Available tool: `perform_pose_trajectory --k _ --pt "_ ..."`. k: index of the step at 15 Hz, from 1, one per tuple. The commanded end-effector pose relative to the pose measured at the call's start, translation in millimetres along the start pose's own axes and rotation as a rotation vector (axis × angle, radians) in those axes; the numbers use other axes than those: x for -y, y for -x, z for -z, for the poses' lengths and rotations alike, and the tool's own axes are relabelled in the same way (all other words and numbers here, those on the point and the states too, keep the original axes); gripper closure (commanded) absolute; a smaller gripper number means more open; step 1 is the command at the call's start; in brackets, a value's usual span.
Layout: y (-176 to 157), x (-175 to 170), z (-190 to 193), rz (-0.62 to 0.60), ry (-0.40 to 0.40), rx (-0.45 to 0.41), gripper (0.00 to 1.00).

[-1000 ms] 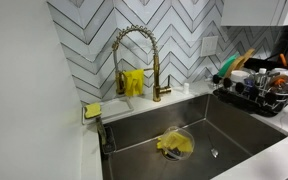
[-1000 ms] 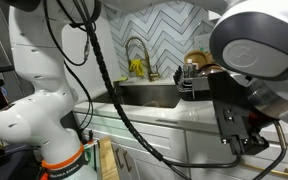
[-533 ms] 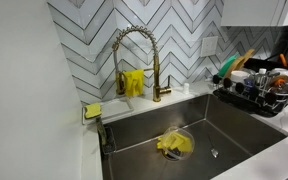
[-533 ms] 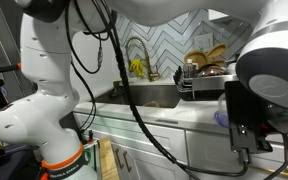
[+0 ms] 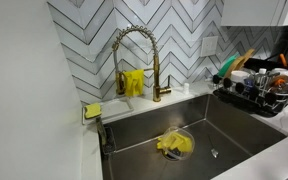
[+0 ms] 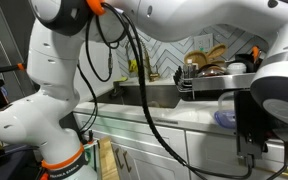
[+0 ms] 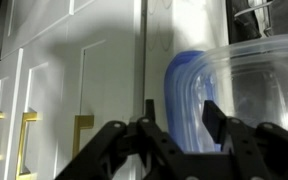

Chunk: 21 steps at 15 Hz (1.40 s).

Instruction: Put the container on the drying rack

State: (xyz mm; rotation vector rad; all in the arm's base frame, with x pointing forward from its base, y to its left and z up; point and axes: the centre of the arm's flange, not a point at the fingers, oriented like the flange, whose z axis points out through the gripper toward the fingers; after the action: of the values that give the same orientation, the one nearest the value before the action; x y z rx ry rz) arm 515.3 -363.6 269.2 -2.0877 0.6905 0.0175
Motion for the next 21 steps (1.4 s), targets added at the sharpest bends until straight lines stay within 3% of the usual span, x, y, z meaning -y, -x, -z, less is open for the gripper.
perform_pose_trajectory --k 1,2,3,4,5,6,9,12,14,21 --pt "-13.9 -7.5 -9.1 0.015 -0.048 0.029 0.72" --pt "-15.7 -7.4 -11.2 0.022 -0.056 0.036 0.63" --pt "-15.7 -9.2 -9.5 0.026 -0.063 0.044 0.40" --pt "-16.9 -10.5 -9.6 0.029 -0.072 0.051 0.40" --pt "-16.1 -10.0 -9.5 0.030 -0.075 0.057 0.62" --pt "-17.5 -11.0 -10.2 0.026 -0.076 0.064 0.78" --pt "-18.6 -18.4 -6.7 0.017 -0.083 0.075 0.95" --pt "-16.6 -18.0 -3.0 0.025 -0.093 0.085 0.94" --pt "-12.1 -13.7 2.8 0.029 -0.084 0.087 0.98" --pt "10.8 34.6 28.0 0.066 0.050 0.076 0.98"
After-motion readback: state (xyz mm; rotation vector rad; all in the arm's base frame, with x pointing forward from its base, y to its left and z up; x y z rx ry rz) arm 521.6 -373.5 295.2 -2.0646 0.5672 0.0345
